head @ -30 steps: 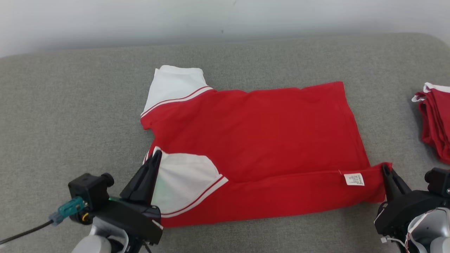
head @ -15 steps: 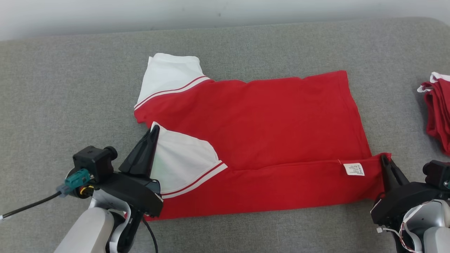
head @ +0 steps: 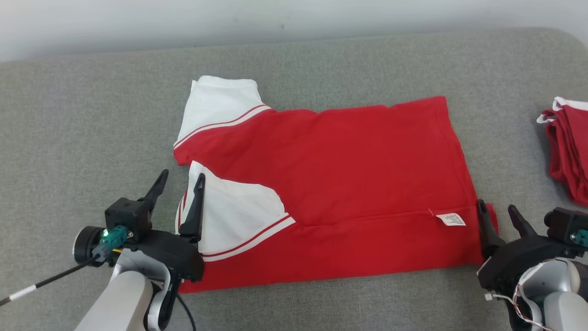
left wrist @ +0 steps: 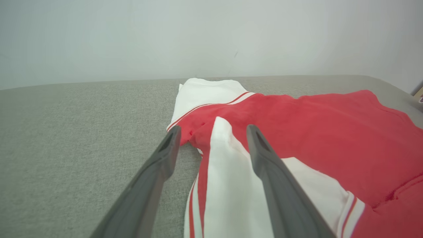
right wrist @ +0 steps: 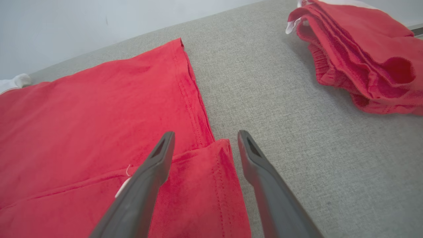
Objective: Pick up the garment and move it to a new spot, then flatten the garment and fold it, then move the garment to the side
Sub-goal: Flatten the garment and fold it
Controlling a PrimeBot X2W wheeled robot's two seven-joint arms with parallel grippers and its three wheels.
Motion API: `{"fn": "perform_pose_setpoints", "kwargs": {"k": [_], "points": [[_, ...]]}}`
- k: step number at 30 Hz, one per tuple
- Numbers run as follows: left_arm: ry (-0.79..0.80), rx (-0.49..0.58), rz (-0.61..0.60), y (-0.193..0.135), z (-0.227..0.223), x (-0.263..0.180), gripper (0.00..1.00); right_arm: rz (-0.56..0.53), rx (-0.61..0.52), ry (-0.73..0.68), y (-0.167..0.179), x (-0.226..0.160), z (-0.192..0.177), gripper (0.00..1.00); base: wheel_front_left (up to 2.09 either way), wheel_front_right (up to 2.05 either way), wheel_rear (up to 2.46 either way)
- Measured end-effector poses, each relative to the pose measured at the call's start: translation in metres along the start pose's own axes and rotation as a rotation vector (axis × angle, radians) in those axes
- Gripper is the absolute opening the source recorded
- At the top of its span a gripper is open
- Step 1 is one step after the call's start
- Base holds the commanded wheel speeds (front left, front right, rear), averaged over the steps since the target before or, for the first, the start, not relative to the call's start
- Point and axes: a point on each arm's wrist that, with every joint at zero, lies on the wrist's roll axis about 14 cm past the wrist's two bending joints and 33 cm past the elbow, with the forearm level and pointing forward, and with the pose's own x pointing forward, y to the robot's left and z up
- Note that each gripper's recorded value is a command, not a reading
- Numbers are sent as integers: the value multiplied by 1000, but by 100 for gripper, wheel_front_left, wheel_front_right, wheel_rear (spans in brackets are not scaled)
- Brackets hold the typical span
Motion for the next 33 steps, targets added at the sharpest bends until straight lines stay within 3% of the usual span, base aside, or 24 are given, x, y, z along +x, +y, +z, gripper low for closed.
{"fn": "perform_pose_setpoints", "kwargs": {"k": [9, 15, 22, 33], "points": [[7, 122, 106, 26, -6, -39, 100, -84, -3, 7, -30, -33, 2, 100, 0, 0, 0], [81, 149, 88, 14, -31, -77, 100, -124, 4, -40, -44, -57, 11, 100, 0, 0, 0], [158, 113, 120, 8, -51, -97, 100, -115, 67, 15, -45, -63, -9, 100, 0, 0, 0], [337, 63, 184, 17, -93, -99, 100, -81, 81, 156, -30, -41, -42, 100, 0, 0, 0]]}}
